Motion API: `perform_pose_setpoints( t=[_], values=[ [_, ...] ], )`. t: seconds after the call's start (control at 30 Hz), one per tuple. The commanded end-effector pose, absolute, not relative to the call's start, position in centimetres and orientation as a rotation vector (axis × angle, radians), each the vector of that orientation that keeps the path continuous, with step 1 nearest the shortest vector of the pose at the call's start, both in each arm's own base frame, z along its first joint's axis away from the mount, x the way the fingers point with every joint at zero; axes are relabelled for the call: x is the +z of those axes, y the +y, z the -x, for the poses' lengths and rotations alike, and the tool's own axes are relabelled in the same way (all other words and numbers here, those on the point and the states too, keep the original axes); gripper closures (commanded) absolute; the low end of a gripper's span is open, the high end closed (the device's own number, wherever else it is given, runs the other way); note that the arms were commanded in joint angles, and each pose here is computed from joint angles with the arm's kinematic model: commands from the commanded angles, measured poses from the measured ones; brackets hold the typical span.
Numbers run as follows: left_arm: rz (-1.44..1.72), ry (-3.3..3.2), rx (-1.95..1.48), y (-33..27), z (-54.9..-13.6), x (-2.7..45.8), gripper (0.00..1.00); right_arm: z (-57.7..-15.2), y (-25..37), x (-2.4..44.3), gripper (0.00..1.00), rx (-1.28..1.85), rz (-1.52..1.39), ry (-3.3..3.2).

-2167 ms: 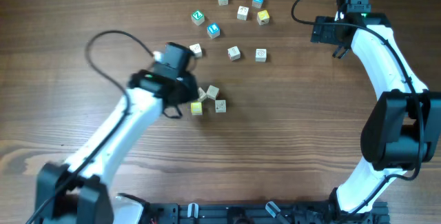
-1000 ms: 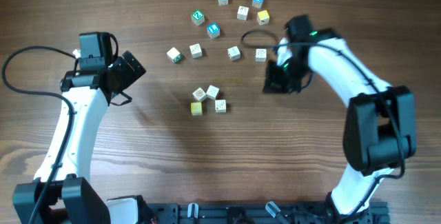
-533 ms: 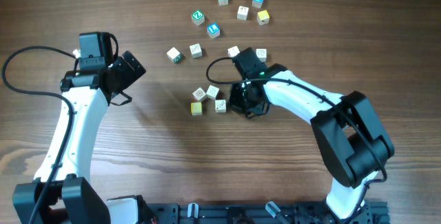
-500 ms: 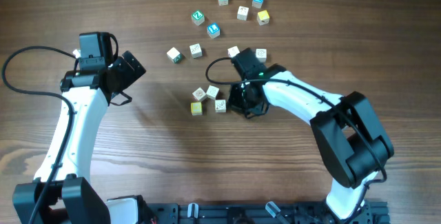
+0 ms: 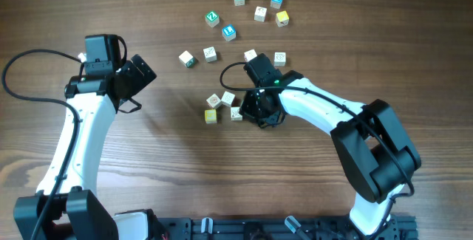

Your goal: Form a circle

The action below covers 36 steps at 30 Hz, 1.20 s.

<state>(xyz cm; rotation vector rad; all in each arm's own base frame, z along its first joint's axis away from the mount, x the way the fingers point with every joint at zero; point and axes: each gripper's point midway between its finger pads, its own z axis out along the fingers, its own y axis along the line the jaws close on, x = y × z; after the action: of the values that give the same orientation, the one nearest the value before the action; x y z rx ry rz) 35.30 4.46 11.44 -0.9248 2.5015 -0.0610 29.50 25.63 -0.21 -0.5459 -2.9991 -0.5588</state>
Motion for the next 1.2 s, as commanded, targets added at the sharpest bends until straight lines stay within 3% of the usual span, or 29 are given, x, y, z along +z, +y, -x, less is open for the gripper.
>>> perform_pose_setpoints(
  t=[0.0,1.17],
  values=[
    [0.922,2.482,-0.059,4.65,-35.59,12.10,0.00,-28.88,25.97,-0.12,0.96,-0.571,0.550,-2.972],
    [0.922,2.482,-0.059,4.65,-35.59,12.10,0.00,-28.70,26.60,-0.04,0.96,-0.579,0.675,-2.928]
  ],
)
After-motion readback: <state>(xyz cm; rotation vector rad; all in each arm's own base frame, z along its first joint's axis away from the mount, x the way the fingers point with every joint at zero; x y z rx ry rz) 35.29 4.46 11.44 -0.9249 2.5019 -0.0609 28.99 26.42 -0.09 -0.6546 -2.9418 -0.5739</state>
